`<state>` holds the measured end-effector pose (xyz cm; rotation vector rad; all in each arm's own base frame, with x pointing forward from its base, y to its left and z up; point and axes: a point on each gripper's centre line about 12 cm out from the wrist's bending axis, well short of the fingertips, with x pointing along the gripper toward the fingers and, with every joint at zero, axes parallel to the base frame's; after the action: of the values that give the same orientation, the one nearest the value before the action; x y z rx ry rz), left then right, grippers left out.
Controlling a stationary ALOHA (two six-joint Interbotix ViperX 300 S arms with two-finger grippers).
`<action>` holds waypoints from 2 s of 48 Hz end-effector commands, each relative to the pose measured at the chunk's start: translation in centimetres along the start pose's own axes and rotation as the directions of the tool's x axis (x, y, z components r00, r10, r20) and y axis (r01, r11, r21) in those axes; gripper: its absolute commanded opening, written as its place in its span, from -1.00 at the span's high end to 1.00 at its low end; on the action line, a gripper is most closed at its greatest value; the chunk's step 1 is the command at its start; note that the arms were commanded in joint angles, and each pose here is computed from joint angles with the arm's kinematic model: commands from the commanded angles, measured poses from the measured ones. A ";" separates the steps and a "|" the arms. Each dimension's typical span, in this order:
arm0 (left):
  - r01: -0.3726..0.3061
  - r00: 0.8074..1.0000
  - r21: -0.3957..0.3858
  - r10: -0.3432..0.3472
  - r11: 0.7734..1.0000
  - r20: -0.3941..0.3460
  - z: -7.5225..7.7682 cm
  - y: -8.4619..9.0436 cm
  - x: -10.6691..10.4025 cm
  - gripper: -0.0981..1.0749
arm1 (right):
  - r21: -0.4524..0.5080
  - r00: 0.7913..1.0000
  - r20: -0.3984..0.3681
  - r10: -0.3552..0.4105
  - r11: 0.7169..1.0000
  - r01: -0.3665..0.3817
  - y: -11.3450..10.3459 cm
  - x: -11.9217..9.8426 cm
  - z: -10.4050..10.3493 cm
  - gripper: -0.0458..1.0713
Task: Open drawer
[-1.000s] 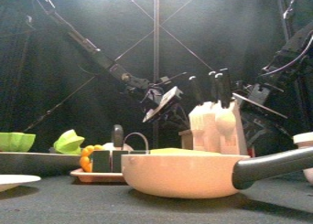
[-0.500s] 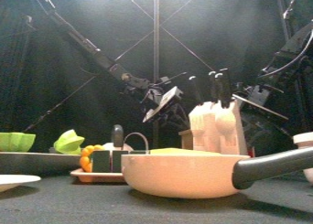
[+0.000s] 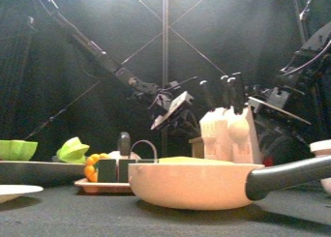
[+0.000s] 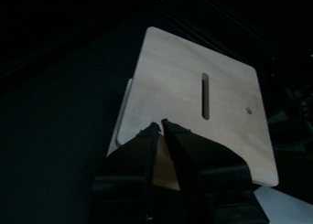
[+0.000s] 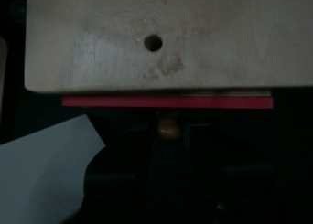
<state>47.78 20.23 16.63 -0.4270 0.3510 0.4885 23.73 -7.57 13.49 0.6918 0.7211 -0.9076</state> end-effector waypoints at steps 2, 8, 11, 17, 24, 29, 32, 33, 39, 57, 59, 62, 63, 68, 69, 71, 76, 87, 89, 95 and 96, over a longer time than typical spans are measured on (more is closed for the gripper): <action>0.003 1.000 -0.002 -0.003 1.000 0.015 0.8 -0.1 -0.3 -0.18 | 0.007 1.000 0.010 0.012 1.000 -0.012 0.5 -0.9 -0.1 -0.14; 0.002 1.000 -0.002 -0.002 1.000 0.014 0.7 -0.1 -0.2 -0.18 | 0.000 1.000 0.022 0.008 1.000 -0.008 0.7 -1.7 -0.4 -0.13; 0.002 1.000 -0.002 -0.002 1.000 0.014 0.7 -0.1 -0.2 -0.18 | -0.003 1.000 0.024 0.014 1.000 -0.014 0.8 -2.2 -0.6 -0.13; 0.004 1.000 -0.001 -0.004 1.000 0.013 0.7 -0.2 -0.2 -0.18 | -0.005 1.000 0.010 0.020 1.000 -0.020 1.1 -2.8 -1.3 -0.13; 0.002 1.000 -0.002 -0.002 1.000 0.012 0.7 -0.1 -0.2 -0.18 | -0.014 1.000 -0.008 0.023 1.000 -0.024 1.2 -2.9 -2.0 -0.13; 0.003 1.000 -0.002 -0.003 1.000 0.014 0.8 -0.1 -0.3 -0.18 | -0.015 1.000 -0.018 0.012 1.000 -0.012 1.2 -2.7 -2.2 -0.13; 0.003 1.000 -0.001 -0.003 1.000 0.012 0.7 -0.2 -0.2 -0.18 | -0.016 1.000 -0.026 0.004 1.000 -0.004 1.1 -2.5 -2.5 -0.13; 0.002 1.000 -0.003 -0.002 1.000 0.014 0.8 -0.1 -0.3 -0.18 | -0.016 1.000 -0.028 0.001 1.000 -0.002 1.1 -2.5 -2.5 -0.13; 0.001 1.000 -0.006 -0.001 1.000 0.011 0.6 -0.1 -0.3 -0.18 | -0.013 0.999 -0.045 -0.003 1.000 0.002 0.9 -2.5 -3.0 -0.13; 0.001 1.000 -0.009 -0.001 1.000 0.013 0.7 -0.1 -0.3 -0.18 | -0.027 0.997 -0.081 0.012 1.000 -0.014 1.4 -2.9 -4.3 -0.13; 0.001 1.000 -0.011 0.000 1.000 0.013 0.7 -0.1 -0.3 -0.18 | -0.029 0.996 -0.083 0.013 0.999 -0.015 1.4 -3.0 -4.4 -0.13; 0.001 1.000 -0.010 -0.001 1.000 0.009 0.6 -0.1 -0.3 -0.18 | -0.034 0.996 -0.086 0.019 0.999 -0.022 1.6 -3.1 -4.5 -0.13; 0.000 1.000 -0.009 0.000 1.000 0.010 0.6 0.0 -0.3 -0.18 | -0.035 0.996 -0.087 0.020 0.999 -0.024 1.7 -3.1 -4.6 -0.13; 0.001 1.000 -0.009 -0.001 1.000 0.013 0.7 -0.1 -0.3 -0.18 | -0.034 0.995 -0.096 0.026 0.999 -0.029 1.8 -3.3 -4.9 -0.13; 0.000 1.000 -0.011 0.000 1.000 0.011 0.6 -0.1 -0.3 -0.18 | -0.035 0.995 -0.098 0.027 0.999 -0.030 1.9 -3.3 -4.9 -0.13; -0.001 1.000 -0.011 0.001 1.000 0.010 0.5 0.0 -0.3 -0.18 | -0.034 0.994 -0.102 0.026 0.999 -0.030 1.9 -3.3 -5.0 -0.13; -0.001 1.000 -0.009 0.001 1.000 0.008 0.5 0.0 -0.3 -0.18 | -0.039 0.994 -0.108 0.022 0.999 -0.027 1.9 -3.5 -5.3 -0.13; 0.001 1.000 -0.009 -0.001 1.000 0.009 0.6 -0.1 -0.4 -0.18 | -0.050 0.994 -0.111 0.007 0.999 -0.012 1.6 -3.5 -5.6 -0.14; 0.002 1.000 -0.007 -0.002 1.000 0.014 0.7 -0.1 -0.4 -0.18 | -0.055 0.994 -0.107 0.008 0.998 -0.014 1.6 -3.5 -5.6 -0.15; 0.007 1.000 0.014 -0.007 1.000 0.027 0.9 -0.2 -0.4 -0.18 | -0.068 0.996 -0.092 0.015 0.997 -0.021 1.5 -3.7 -5.3 -0.20; 0.008 1.000 0.017 -0.008 1.000 0.027 0.9 -0.2 -0.3 -0.18 | -0.070 0.996 -0.090 0.018 0.997 -0.025 1.6 -3.8 -5.3 -0.21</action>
<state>47.71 20.13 16.48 -0.4248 0.3517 0.4880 22.06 -1.30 13.21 0.6778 0.8365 -0.8493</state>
